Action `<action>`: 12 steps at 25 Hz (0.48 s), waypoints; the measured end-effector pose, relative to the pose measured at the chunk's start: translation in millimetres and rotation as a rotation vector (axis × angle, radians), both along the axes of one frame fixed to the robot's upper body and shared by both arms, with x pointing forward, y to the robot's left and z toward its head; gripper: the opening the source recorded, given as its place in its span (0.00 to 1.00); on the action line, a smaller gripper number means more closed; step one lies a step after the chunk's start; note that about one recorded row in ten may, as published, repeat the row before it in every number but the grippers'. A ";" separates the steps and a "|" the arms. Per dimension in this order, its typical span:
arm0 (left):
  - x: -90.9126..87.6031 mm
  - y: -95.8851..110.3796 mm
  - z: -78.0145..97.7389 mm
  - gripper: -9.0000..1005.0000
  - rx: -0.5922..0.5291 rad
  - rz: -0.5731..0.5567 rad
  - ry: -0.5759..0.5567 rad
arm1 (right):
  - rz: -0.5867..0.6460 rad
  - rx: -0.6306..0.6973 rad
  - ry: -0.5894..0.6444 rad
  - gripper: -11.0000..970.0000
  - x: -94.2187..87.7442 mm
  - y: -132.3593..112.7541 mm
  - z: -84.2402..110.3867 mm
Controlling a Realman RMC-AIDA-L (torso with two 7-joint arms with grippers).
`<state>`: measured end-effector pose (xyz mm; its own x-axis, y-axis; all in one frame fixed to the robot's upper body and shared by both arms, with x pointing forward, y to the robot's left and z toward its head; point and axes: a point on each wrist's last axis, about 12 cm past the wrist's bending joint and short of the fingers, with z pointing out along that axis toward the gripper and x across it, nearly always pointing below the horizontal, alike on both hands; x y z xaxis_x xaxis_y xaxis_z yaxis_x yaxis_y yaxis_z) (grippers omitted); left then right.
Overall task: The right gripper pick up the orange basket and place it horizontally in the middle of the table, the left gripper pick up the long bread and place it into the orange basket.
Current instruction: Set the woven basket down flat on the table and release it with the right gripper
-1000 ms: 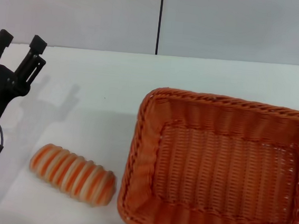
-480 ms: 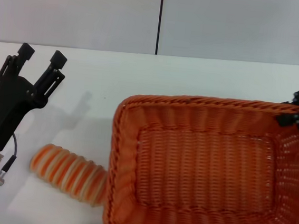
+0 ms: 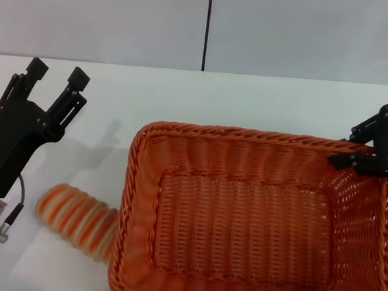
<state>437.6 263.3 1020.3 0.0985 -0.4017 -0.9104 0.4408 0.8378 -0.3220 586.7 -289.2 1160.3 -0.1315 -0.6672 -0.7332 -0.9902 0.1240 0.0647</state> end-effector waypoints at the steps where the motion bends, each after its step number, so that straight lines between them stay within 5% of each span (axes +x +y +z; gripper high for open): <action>1: 0.0 -0.2 0.0 0.84 -0.001 0.000 0.000 | 0.000 -0.006 0.001 0.19 0.4 1.4 -1.4; 12: -0.8 -2.3 -0.3 0.84 -0.009 -0.010 0.006 | -0.058 0.022 -0.037 0.22 6.8 1.9 0.6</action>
<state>436.8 261.0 1020.0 0.0892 -0.4110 -0.9073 0.4471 0.8305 -0.3322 593.6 -287.2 1161.0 -0.1420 -0.6431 -0.7525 -0.9832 0.1799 0.0317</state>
